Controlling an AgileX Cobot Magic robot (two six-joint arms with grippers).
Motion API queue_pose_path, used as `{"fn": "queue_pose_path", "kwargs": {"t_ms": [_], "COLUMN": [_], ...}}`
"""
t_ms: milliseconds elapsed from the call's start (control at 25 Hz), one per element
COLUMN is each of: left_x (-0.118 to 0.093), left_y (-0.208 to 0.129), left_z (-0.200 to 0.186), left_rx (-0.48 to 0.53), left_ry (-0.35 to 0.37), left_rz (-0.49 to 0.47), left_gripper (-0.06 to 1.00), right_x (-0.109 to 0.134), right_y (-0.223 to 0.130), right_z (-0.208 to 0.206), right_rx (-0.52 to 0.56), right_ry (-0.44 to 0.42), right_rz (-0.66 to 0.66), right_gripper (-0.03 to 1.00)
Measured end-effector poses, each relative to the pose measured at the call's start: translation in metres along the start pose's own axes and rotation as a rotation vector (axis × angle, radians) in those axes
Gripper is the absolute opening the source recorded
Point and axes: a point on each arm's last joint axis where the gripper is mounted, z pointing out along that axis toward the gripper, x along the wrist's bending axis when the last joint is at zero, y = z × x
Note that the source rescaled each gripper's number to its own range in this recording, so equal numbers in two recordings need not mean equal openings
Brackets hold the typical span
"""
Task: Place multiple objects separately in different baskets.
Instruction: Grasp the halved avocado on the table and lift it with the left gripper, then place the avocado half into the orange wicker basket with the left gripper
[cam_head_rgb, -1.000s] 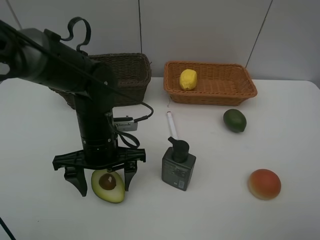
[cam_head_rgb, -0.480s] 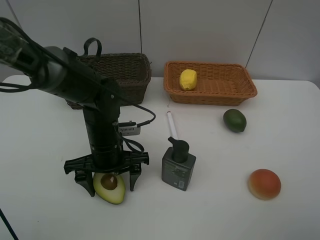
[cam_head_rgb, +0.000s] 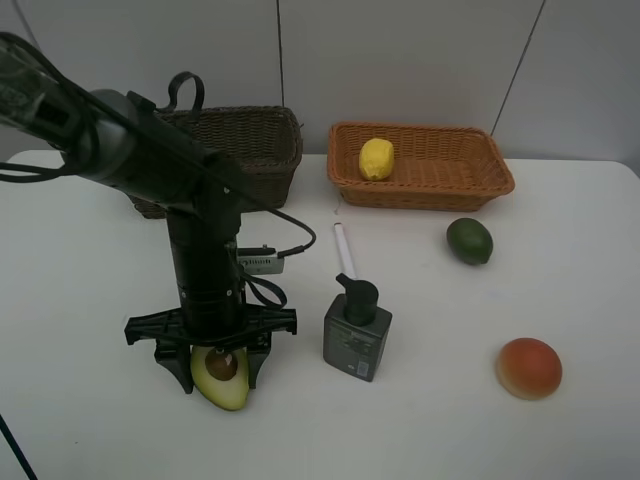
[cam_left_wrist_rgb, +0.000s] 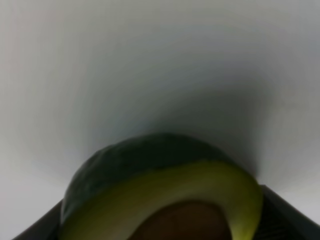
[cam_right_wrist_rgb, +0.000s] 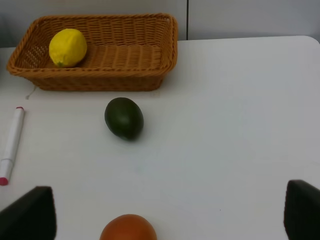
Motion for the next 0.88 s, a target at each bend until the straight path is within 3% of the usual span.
{"fn": "queue_pose_path", "kwargs": {"t_ms": [160, 280, 440, 560, 720, 880], "left_x": [-0.015, -0.039, -0.077, -0.103, -0.127, -0.144], "left_y": [0.005, 0.016, 0.041, 0.063, 0.1, 0.141], "left_z": [-0.034, -0.085, -0.154, -0.191, -0.202, -0.171], "left_rx": [0.015, -0.089, -0.431, -0.741, -1.085, -1.354], "left_ry": [-0.013, -0.111, -0.292, -0.413, -0.521, -0.597], "left_rz": [0.139, 0.323, 0.538, 0.621, 0.612, 0.538], "left_gripper": [0.65, 0.65, 0.65, 0.65, 0.65, 0.65], "right_x": [0.0, 0.0, 0.0, 0.0, 0.0, 0.0], "right_y": [0.0, 0.0, 0.0, 0.0, 0.0, 0.0], "right_z": [0.0, 0.0, 0.0, 0.0, 0.0, 0.0], "right_rx": [0.0, 0.0, 0.0, 0.0, 0.0, 0.0], "right_ry": [0.0, 0.0, 0.0, 0.0, 0.0, 0.0], "right_rz": [0.0, 0.0, 0.0, 0.0, 0.0, 0.0], "right_gripper": [1.0, 1.0, 1.0, 1.0, 1.0, 1.0]}}
